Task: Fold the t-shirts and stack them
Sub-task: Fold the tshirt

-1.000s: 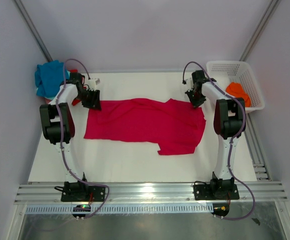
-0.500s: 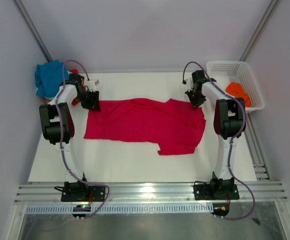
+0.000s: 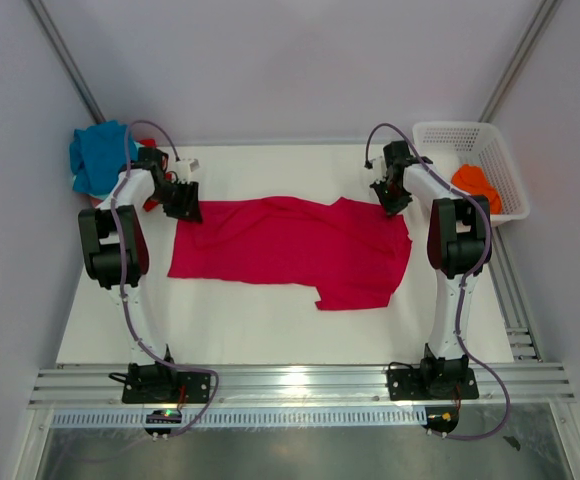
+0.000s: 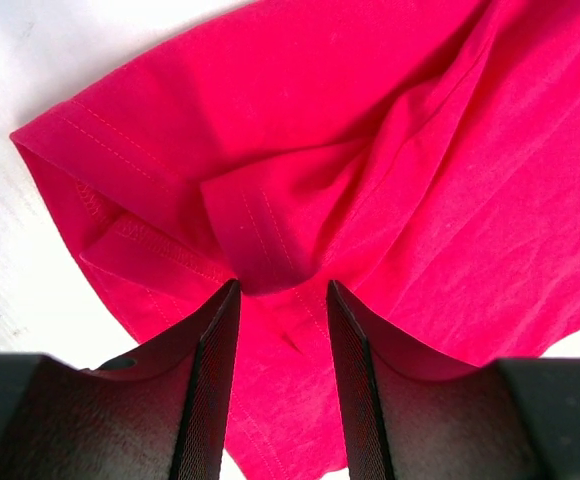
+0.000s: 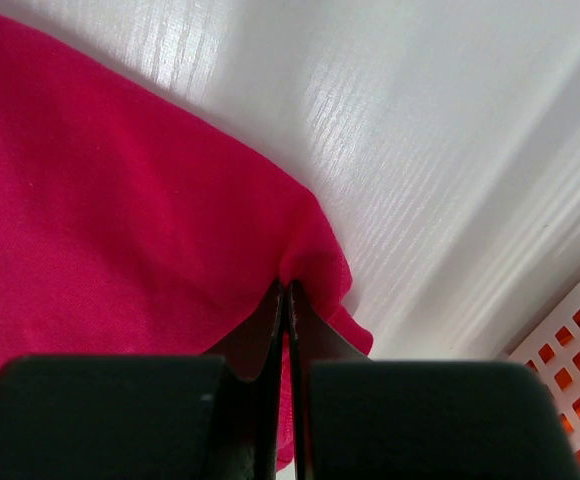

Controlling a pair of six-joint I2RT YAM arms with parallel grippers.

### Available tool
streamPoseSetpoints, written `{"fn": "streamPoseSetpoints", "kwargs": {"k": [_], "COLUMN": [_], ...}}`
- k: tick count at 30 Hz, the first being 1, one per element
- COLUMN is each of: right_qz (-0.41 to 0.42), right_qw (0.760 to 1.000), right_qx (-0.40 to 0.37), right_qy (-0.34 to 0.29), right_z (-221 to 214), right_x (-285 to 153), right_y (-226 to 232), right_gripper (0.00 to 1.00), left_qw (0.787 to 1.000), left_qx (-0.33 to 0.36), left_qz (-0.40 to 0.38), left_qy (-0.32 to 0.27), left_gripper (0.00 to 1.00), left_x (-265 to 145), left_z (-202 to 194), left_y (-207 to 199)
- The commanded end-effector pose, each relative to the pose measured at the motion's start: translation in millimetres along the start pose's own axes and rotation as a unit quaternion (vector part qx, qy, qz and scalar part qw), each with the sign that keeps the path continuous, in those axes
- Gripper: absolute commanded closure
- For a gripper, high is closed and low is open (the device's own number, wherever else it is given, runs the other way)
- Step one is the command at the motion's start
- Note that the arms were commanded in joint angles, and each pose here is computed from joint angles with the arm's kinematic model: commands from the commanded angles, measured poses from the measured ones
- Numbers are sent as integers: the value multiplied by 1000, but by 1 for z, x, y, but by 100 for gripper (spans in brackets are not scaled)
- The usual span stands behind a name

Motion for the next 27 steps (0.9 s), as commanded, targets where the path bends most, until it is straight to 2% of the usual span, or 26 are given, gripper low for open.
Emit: {"fn": "streamPoseSetpoints", "kwargs": {"k": [1,10,12,13,16,17,22,27], "right_qz": [-6,-7,-7,-7,-7,-7,-8,-16], "right_qw": [1000,1000,1000,1000,1000,1000,1000,997], "right_qx": [-2,-4,-4,-3,-4,-4,-4,-6], "right_qy": [-21,-21,-22,-22,-21,-21,-25,-77], "right_z": [7,7,7,7,7,7,7,26], "right_x": [-16,-16,-16,-16,-16,-16,-17,-39], "right_y": [-3,-3,-3,-4,-3,-3,-3,-9], "right_gripper": [97,97,97,97,97,97,97,97], "left_qw": [1000,999,999,999,999,999,999,999], "left_qx": [-4,-7,-7,-7,-6,-5,-2,4], "left_qz": [-20,-30,-32,-34,-36,-37,-39,-27], "left_qy": [-8,-8,-7,-7,-8,-10,-13,-36], "left_gripper": [59,60,69,77,92,100,100,100], "left_x": [-1,-1,0,0,-1,-1,0,-7], "left_z": [4,5,5,5,5,6,8,24], "left_y": [-4,-7,-7,-8,-8,-8,-8,-8]}}
Point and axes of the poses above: each gripper's point midway between its finger pads, its own x axis out along the fingers, its own y axis along the line the jaws close on, z = x × y, the point moved 4 cm from there along -x, back along the fingers, and after that the axes turned 10 degrees about -x, right-handed, at the moved point
